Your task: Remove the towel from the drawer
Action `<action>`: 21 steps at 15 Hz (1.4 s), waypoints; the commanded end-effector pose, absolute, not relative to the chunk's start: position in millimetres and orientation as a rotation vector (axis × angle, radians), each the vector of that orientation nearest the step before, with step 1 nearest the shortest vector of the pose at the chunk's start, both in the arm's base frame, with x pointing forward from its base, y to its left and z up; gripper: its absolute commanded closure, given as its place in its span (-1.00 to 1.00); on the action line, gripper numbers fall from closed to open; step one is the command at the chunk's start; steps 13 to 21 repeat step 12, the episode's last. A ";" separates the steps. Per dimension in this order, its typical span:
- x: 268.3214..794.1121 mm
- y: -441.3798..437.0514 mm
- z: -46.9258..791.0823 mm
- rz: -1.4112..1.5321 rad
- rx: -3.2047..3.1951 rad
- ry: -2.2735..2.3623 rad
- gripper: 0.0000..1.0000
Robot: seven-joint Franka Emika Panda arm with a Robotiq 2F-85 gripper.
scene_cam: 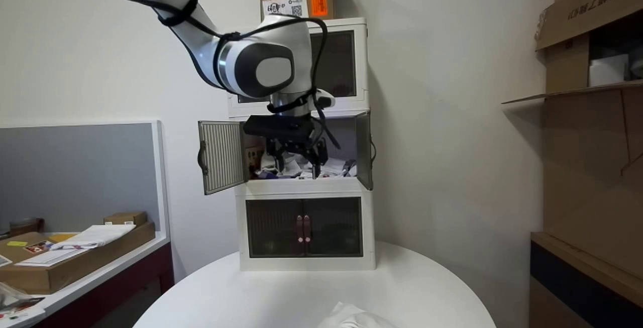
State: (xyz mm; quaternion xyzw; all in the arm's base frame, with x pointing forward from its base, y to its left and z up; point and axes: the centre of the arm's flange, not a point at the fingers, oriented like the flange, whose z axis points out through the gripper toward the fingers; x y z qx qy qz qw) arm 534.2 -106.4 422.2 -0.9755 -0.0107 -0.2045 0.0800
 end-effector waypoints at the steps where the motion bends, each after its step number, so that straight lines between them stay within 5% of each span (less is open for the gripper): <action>1: 533.0 -106.6 422.3 -0.613 -2.911 -0.037 -1.00; 21: 531.6 -105.4 420.4 -0.607 -2.907 -0.041 -1.00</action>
